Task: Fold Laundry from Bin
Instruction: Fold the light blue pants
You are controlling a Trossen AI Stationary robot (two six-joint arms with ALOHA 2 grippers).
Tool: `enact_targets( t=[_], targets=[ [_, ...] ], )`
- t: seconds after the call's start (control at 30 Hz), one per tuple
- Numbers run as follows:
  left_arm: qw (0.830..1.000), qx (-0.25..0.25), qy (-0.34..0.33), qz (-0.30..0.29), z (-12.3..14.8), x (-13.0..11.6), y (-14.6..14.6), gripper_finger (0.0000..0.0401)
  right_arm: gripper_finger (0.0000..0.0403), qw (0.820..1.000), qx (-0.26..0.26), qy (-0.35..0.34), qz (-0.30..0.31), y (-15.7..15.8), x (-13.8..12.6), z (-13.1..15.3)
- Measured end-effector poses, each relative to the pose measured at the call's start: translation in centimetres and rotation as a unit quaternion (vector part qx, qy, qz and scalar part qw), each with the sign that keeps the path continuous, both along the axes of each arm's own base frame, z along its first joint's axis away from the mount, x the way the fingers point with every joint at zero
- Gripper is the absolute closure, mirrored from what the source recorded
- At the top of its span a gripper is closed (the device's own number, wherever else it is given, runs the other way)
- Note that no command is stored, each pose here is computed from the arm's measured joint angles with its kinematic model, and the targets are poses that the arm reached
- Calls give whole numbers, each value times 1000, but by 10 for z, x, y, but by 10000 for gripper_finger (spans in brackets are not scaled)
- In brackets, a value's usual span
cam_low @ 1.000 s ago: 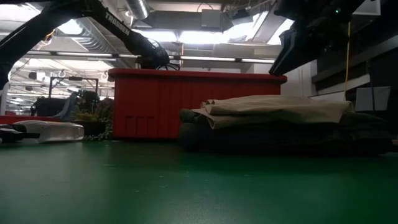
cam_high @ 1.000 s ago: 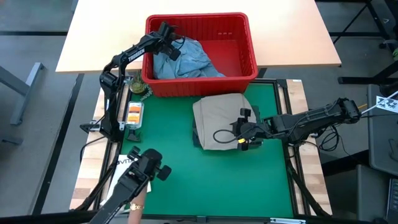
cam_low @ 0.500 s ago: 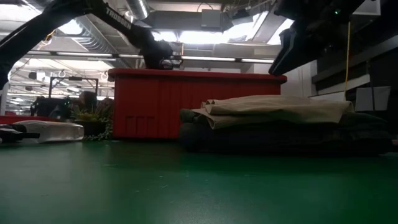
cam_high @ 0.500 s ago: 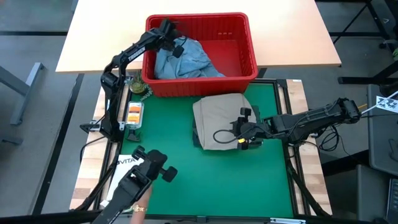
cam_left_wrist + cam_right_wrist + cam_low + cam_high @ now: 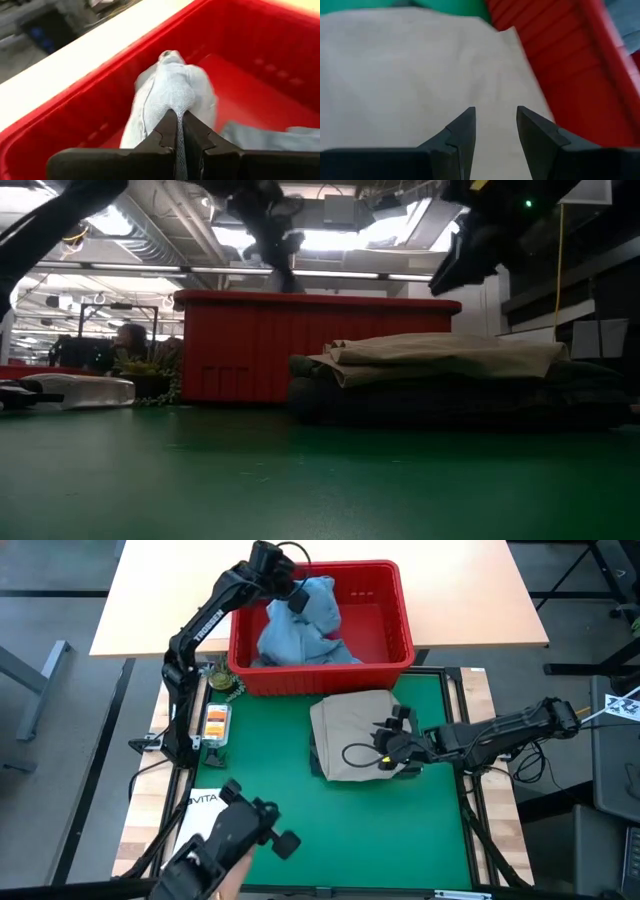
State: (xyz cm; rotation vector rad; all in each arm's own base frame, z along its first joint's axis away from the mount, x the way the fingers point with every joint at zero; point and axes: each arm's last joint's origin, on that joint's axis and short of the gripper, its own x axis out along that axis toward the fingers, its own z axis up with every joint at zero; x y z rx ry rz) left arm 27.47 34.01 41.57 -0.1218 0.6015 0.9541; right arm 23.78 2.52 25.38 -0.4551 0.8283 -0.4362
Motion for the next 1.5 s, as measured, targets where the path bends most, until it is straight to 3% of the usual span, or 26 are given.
enact_targets(
  t=[0.33,0.6,0.77,1.13,1.3,1.5],
  targets=[
    [986,19,-96,-138,47,4,-44,399,260,996,-75,-47,8,-20,12,73],
    [979,16,-102,-177,57,11,-68,398,260,983,-170,-62,-32,-69,5,148],
    [973,8,-107,-206,56,20,-78,399,260,977,-199,-62,-55,-111,-11,178],
    [961,1,-109,-253,56,41,-104,399,260,992,-120,-45,-11,-194,-40,164],
    [957,-1,-109,-269,56,48,-114,398,260,996,-89,-29,-9,-218,-36,148],
    [955,-9,-102,-278,55,52,-121,398,260,996,-87,17,17,-235,-25,129]
  ],
)
